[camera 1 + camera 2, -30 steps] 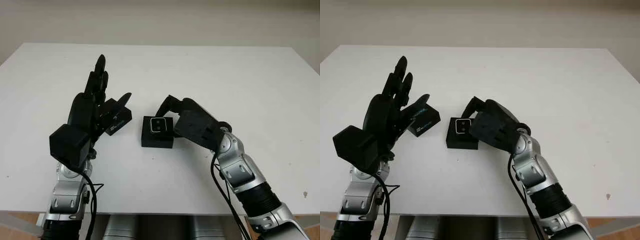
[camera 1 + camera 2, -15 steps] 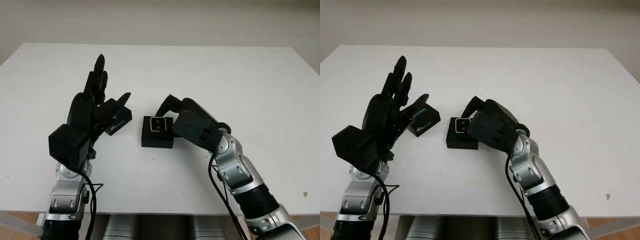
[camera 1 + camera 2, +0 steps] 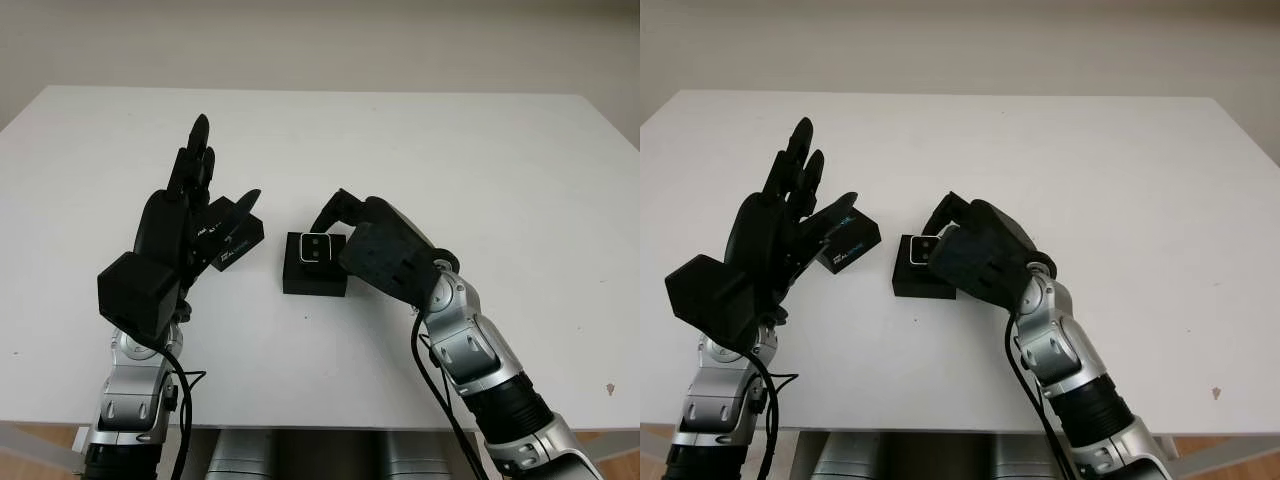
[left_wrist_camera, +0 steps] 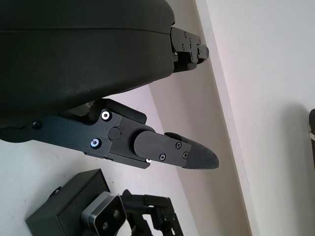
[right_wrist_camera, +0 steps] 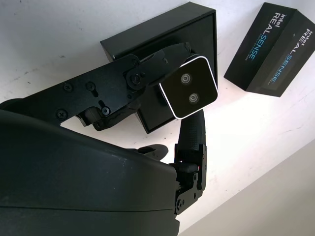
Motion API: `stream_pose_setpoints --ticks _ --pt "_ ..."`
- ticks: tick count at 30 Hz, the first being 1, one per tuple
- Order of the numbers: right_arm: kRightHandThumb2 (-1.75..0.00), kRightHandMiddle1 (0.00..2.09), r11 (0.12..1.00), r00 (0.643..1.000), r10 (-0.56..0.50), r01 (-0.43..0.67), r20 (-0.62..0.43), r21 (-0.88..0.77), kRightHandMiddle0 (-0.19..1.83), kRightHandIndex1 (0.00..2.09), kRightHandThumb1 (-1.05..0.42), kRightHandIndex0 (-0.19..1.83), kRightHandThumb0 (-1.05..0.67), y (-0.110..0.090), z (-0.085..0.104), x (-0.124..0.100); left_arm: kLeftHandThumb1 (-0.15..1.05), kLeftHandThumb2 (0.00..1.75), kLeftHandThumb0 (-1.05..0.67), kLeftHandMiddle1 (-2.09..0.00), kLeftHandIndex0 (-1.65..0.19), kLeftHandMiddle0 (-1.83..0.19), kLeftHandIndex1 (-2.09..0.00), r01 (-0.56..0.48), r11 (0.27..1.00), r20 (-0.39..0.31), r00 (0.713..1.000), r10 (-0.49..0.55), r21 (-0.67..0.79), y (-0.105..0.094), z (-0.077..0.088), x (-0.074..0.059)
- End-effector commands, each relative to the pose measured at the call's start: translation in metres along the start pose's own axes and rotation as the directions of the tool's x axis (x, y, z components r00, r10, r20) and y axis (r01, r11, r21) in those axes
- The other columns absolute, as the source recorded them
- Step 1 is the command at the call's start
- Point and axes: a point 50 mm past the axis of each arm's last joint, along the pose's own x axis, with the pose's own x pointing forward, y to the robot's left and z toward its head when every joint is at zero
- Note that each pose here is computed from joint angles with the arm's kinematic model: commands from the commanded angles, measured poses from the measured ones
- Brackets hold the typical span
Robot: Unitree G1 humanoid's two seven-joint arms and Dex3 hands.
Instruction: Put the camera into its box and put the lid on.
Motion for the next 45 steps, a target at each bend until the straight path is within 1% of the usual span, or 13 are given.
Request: stream_pose_setpoints --ticks 1,10,23,30,35,42,44,45 --pt "-0.06 1.71 1.000 1.000 -0.008 0.008 0.010 0.010 0.26 0.07 -1.00 0.42 -0.39 0.001 0.002 -0.001 1.05 0.11 -0.60 -0.05 -0.02 -0.05 -0.06 -0.005 1.000 0.017 1.000 0.005 0.002 0.002 0.003 -0.001" --pt "-0.05 1.71 1.000 1.000 -0.004 0.004 0.010 -0.007 0.27 0.07 -1.00 0.42 -0.39 0.002 0.001 -0.003 1.05 0.12 -0.61 -0.05 -0.03 -0.05 -0.06 -0.007 1.000 0.017 1.000 0.007 0.009 0.002 0.004 -0.001" --pt "-0.05 1.66 0.999 1.000 -0.010 0.010 0.006 -0.043 0.31 0.07 -0.99 0.44 -0.38 0.004 -0.002 -0.005 1.05 0.12 -0.60 -0.05 -0.03 -0.05 -0.06 -0.006 1.000 0.019 1.000 0.006 0.004 0.002 0.003 -0.001" --pt "-0.05 1.64 0.995 1.000 -0.013 0.015 0.015 -0.103 0.31 0.07 -0.99 0.45 -0.39 0.004 -0.002 -0.007 1.05 0.12 -0.61 -0.06 -0.03 -0.06 -0.06 -0.007 1.000 0.019 1.000 0.007 0.004 0.002 0.003 -0.002" --pt "-0.06 1.64 0.994 1.000 -0.008 0.010 0.015 -0.110 0.29 0.06 -1.00 0.44 -0.38 0.004 -0.003 -0.009 1.05 0.11 -0.61 -0.05 -0.03 -0.06 -0.06 -0.005 1.000 0.019 1.000 0.005 0.004 0.002 0.004 -0.002" --pt "-0.05 1.65 0.988 0.999 -0.033 0.040 0.043 -0.148 0.25 0.06 -0.98 0.44 -0.40 0.005 -0.003 -0.011 1.05 0.11 -0.61 -0.05 -0.03 -0.06 -0.06 -0.002 1.000 0.019 1.000 0.002 0.000 0.002 0.004 -0.001" --pt "-0.05 1.53 0.986 0.998 -0.035 0.043 0.053 -0.162 0.10 0.04 -0.97 0.39 -0.45 0.005 -0.002 -0.012 1.05 0.11 -0.61 -0.05 -0.03 -0.06 -0.06 -0.001 1.000 0.019 1.000 0.001 -0.004 0.002 0.004 -0.002" --pt "-0.05 1.41 0.984 0.998 -0.033 0.042 0.055 -0.170 0.06 0.03 -0.96 0.36 -0.48 0.005 -0.002 -0.013 1.05 0.11 -0.61 -0.05 -0.03 -0.06 -0.06 0.000 1.000 0.019 1.000 0.000 -0.004 0.002 0.004 -0.002"
